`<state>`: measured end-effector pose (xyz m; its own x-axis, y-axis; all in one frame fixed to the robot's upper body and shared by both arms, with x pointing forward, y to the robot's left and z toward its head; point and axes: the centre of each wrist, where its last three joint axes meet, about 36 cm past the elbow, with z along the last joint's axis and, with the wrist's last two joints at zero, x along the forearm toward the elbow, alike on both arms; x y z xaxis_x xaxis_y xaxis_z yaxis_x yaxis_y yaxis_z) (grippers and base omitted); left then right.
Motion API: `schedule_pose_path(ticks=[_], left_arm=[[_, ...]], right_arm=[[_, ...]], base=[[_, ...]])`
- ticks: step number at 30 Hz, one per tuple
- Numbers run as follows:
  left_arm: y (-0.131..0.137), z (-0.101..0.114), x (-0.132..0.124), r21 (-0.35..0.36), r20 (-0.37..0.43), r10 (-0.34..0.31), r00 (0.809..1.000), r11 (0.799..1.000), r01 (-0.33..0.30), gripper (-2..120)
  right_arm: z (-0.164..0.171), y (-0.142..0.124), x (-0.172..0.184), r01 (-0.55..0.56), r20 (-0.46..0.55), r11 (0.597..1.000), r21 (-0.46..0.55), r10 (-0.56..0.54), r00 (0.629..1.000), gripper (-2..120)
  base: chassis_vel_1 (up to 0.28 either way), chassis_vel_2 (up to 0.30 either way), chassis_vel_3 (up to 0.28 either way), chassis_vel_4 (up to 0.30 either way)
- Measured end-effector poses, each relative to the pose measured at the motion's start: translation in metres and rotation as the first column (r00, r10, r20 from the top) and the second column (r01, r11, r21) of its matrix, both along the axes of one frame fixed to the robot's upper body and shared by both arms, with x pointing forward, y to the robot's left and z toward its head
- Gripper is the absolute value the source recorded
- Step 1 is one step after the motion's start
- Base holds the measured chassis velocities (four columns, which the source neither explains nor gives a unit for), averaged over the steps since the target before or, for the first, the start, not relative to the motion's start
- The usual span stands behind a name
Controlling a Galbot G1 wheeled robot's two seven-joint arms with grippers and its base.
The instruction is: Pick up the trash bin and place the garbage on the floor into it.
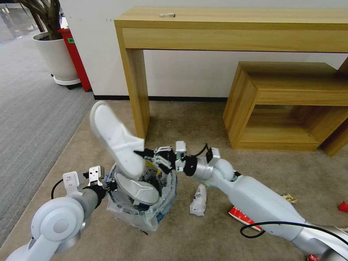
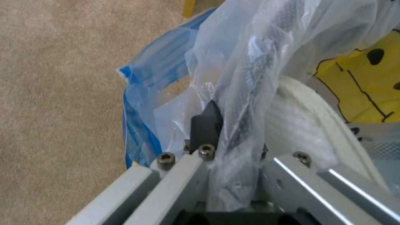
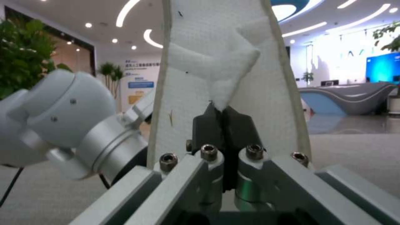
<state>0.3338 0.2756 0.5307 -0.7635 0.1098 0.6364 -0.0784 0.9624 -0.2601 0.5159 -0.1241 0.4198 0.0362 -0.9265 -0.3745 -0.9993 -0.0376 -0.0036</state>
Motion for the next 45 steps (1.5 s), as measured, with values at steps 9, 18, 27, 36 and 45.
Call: schedule_pose_path(ticks=[9, 18, 27, 36, 45], left_arm=[[0.000, 0.004, -0.001, -0.001, 0.013, 0.001, 1.000, 1.000, -0.001, 0], [0.000, 0.005, -0.001, -0.002, 0.020, 0.002, 1.000, 1.000, -0.002, 0], [0.001, 0.007, -0.005, 0.000, 0.021, 0.005, 1.000, 1.000, -0.005, 0], [0.003, 0.010, -0.006, 0.004, 0.029, 0.012, 1.000, 1.000, -0.012, 0], [0.008, 0.010, -0.004, 0.024, 0.034, 0.035, 0.999, 0.999, -0.036, 0]], right_arm=[[-0.017, -0.007, 0.000, 0.027, 0.003, 0.999, -0.038, -0.026, 1.000, 0], [-0.022, -0.030, 0.000, 0.086, 0.012, 0.992, -0.095, -0.085, 0.996, 0], [-0.022, -0.037, 0.003, 0.102, 0.009, 0.989, -0.106, -0.102, 0.995, 32], [-0.016, -0.042, 0.001, 0.101, 0.019, 0.990, -0.099, -0.100, 0.995, 64], [0.003, -0.051, -0.009, 0.186, 0.024, 0.980, -0.065, -0.185, 0.982, 93]], base=[[0.000, 0.000, 0.000, 0.000], [0.000, 0.000, 0.000, 0.000], [0.000, 0.000, 0.000, 0.000], [0.000, 0.000, 0.000, 0.000], [0.000, 0.000, 0.000, 0.000]])
